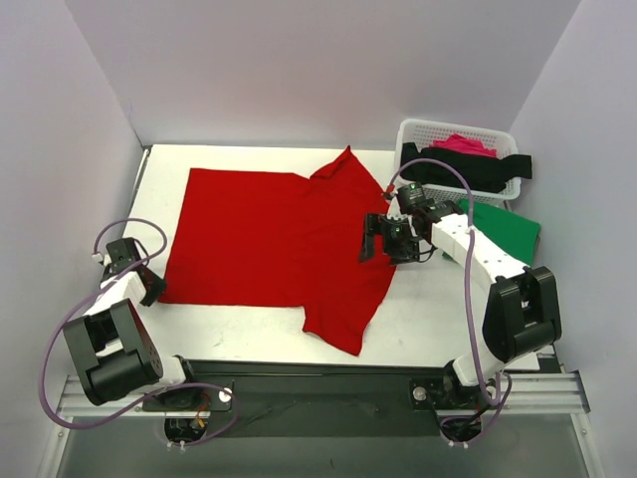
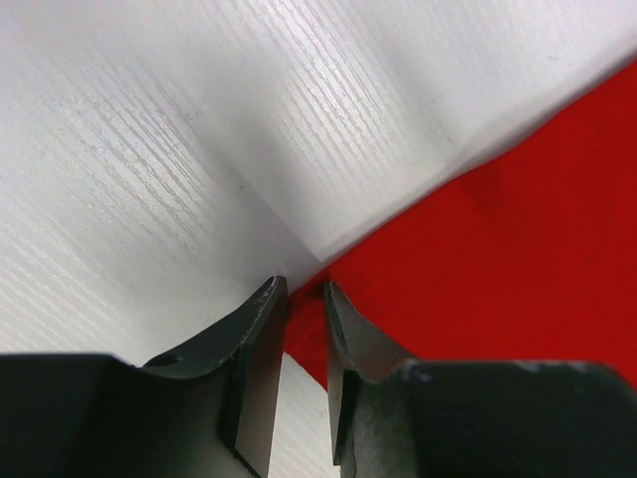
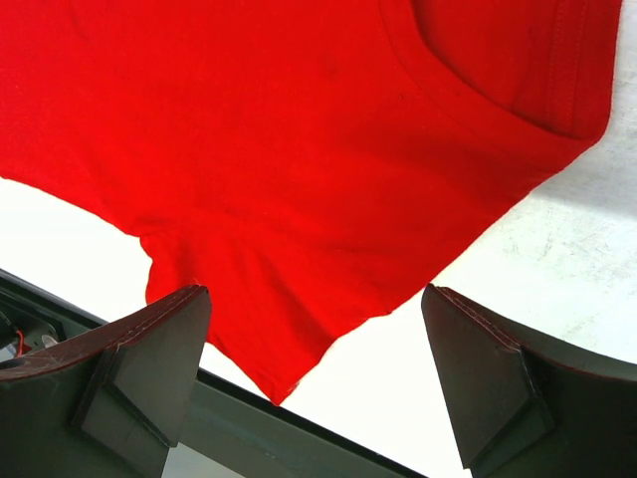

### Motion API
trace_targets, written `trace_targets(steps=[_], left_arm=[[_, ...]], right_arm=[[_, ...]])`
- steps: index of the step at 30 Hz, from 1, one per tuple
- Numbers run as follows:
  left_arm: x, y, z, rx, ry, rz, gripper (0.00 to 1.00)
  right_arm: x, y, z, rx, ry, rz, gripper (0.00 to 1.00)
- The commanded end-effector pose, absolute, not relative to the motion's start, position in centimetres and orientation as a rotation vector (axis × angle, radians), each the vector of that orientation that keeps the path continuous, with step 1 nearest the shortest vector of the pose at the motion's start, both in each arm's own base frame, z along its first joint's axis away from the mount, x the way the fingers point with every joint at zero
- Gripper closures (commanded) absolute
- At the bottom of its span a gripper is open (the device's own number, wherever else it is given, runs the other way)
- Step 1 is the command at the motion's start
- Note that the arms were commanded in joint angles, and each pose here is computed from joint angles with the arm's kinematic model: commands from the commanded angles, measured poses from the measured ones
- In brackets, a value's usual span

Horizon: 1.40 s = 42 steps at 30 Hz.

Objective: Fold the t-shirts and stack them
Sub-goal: Flatten out the tshirt, then grap the side of the flattened tshirt closest away from the robot with both arms

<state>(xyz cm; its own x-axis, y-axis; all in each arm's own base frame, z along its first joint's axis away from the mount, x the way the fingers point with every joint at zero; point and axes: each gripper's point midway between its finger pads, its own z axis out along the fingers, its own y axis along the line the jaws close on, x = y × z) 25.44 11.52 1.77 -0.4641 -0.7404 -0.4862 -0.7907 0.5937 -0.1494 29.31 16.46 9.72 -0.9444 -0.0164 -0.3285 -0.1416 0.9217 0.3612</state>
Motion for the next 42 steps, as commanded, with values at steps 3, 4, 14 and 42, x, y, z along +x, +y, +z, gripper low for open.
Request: trace_targets(steps=[3,4,14,42], left_arm=[[24.9,9.9,1.3,-1.192,2.364,0.063,0.74],[24.9,9.8,1.3,-1.188,2.363,0.048,0.78],[25.1,8.7,2.1,-1.128,2.379,-0.018,1.00],[24.7,9.1,5.8,-1.066,2.387,0.143,1.00]], right_arm=[[28.5,16.0,9.8,-0.115,2.779,0.555,0.09],[28.5,15.9,9.8,-0.115,2.780,0.556,0.09],[28.4,15.8,9.9,-0.119,2.781,0.551,0.09],[14.5,15.6,5.8,-0.382,3.036,0.418,0.30]])
